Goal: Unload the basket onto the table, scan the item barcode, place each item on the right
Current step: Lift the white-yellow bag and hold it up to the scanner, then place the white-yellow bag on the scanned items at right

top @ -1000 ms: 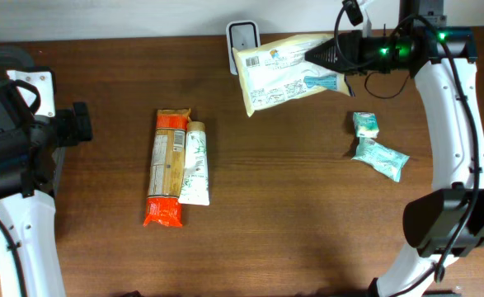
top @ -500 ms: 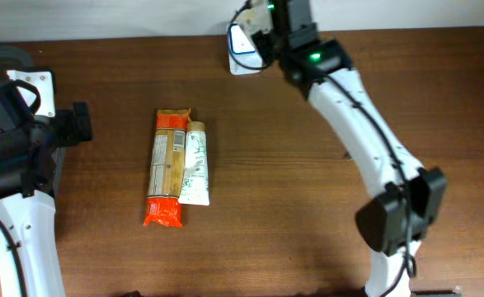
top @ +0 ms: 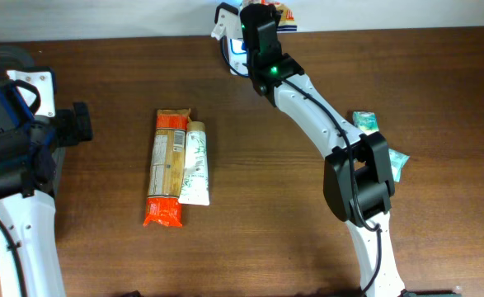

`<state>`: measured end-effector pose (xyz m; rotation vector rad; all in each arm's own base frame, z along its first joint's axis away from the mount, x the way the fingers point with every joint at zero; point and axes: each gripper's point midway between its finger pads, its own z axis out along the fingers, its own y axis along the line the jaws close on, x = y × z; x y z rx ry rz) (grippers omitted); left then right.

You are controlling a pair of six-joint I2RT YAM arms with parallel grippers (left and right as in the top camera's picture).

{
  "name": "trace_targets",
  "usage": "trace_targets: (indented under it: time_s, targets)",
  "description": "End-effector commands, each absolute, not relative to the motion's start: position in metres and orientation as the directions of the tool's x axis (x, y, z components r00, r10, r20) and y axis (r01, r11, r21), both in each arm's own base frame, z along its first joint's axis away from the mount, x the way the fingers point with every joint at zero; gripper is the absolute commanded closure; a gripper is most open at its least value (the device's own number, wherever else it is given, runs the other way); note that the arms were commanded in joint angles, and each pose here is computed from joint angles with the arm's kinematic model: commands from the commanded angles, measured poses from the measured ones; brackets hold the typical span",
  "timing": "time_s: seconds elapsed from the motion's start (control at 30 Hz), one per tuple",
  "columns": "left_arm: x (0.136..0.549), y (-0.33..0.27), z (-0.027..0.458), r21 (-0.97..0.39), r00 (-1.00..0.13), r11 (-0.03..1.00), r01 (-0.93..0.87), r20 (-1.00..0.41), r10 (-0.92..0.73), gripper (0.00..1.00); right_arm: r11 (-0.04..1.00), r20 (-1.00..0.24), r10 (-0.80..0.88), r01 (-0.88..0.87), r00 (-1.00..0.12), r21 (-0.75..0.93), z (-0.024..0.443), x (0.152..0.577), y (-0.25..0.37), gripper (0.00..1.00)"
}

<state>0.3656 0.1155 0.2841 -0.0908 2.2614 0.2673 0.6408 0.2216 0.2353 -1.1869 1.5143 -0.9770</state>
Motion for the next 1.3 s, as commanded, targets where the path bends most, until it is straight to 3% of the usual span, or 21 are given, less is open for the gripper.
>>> trace_targets:
  time_s: [0.0,0.7,0.8,0.97,1.03,1.1,1.2,1.27]
  targets:
    - [0.366,0.116,0.289,0.169,-0.64,0.975,-0.142,-0.768,0.04,0.01,0.17,-0.157,-0.984,-0.184,-0.081,-0.968,0.252,0.64,0.224,0.96]
    - [0.366,0.116,0.289,0.169,-0.64,0.975,-0.142,-0.768,0.04,0.01,0.148,-0.132,-0.988,-0.212,-0.085,-0.966,0.246,0.63,0.239,0.96]
    - [0.366,0.116,0.289,0.169,-0.64,0.975,-0.142,-0.768,0.04,0.01,0.293,-0.281,-0.956,-0.23,-0.087,-0.928,0.266,0.618,0.24,0.96]
    - [0.366,0.116,0.289,0.169,-0.64,0.975,-0.142,-0.768,0.04,0.01,0.571,-0.561,-0.818,-0.3,-0.128,-0.765,0.343,0.557,0.223,0.96]
    - [0.366,0.116,0.289,0.169,-0.64,0.975,-0.142,-0.768,0.04,0.01,0.71,-0.697,-0.686,-0.397,-0.208,-0.581,0.356,0.516,0.215,0.96]
    - [0.366,0.116,0.289,0.169,-0.64,0.975,-0.142,-0.767,0.04,0.01,0.833,-0.773,-0.519,-0.418,-0.364,-0.363,0.356,0.483,0.194,0.96]
    - [0.366,0.116,0.289,0.169,-0.64,0.975,-0.142,-0.768,0.04,0.01,0.964,-0.663,-0.227,-0.259,-0.713,-0.052,0.319,0.435,0.122,0.96]
    - [0.366,0.116,0.289,0.169,-0.64,0.975,-0.142,-0.767,0.04,0.01,0.977,-0.545,-0.149,-0.209,-0.825,0.049,0.292,0.419,0.088,0.96]
